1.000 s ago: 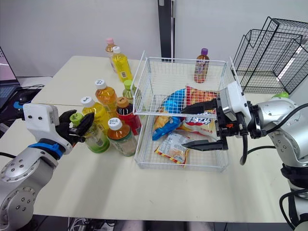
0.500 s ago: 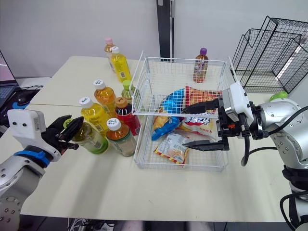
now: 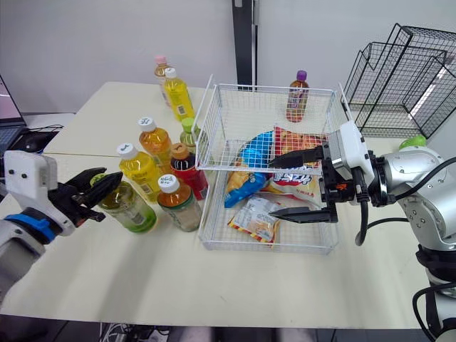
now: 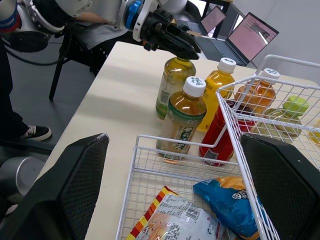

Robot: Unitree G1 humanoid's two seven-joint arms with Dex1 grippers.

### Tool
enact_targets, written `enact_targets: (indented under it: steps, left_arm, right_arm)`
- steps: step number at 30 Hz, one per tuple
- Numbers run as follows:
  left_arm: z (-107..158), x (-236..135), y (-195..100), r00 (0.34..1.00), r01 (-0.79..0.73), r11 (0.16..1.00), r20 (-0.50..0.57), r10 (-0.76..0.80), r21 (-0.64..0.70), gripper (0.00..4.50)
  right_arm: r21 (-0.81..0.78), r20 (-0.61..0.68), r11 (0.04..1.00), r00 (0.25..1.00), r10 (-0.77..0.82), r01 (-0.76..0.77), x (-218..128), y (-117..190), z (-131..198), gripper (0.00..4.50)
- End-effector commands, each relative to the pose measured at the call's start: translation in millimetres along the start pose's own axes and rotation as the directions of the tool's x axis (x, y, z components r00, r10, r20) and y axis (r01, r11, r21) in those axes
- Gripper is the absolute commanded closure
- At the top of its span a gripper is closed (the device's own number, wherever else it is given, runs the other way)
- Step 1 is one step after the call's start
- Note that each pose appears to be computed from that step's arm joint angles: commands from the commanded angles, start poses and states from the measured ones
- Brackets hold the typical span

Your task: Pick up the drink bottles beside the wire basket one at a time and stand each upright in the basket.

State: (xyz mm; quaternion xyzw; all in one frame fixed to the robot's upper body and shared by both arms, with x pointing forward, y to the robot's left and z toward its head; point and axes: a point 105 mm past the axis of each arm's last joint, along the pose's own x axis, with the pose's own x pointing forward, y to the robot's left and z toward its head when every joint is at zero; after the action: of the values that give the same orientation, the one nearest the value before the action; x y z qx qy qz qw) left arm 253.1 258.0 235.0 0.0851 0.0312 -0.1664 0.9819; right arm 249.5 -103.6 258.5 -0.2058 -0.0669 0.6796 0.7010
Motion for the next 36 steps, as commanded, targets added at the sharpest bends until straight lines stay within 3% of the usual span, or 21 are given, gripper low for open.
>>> enact_targets:
  steps: [1,6,15,22,26,32,36]
  left_arm:
    - [44,-19,5,0.993,0.095,0.995,0.072,-0.098,0.043,3.17]
    - [90,-25,1,0.971,0.235,0.966,0.027,-0.24,0.106,3.17]
    - [178,-15,-6,0.899,0.379,0.901,0.149,-0.412,0.21,3.17]
    - [241,13,-17,0.789,0.498,0.819,0.244,-0.564,0.284,3.17]
    - [273,35,-42,0.673,0.61,0.726,0.278,-0.686,0.317,3.17]
    - [290,81,-89,0.549,0.701,0.604,0.254,-0.796,0.378,3.17]
    - [291,116,-122,0.531,0.692,0.584,0.249,-0.81,0.423,3.17]
  right_arm:
    - [-0.046,0.017,0.998,0.999,-0.047,0.047,-10,-3,15,0.0]
    - [-0.064,0.027,0.995,0.997,-0.071,0.073,-16,-1,24,0.0]
    - [-0.088,0.029,0.953,0.957,-0.289,0.29,-44,2,43,0.0]
    - [-0.078,-0.004,0.892,0.894,-0.448,0.446,-60,9,44,0.0]
    - [-0.087,-0.025,0.82,0.822,-0.569,0.565,-73,11,43,0.0]
    - [-0.07,-0.033,0.77,0.77,-0.637,0.634,-75,19,41,0.0]
    - [-0.083,-0.074,0.716,0.712,-0.698,0.693,-83,20,36,0.0]
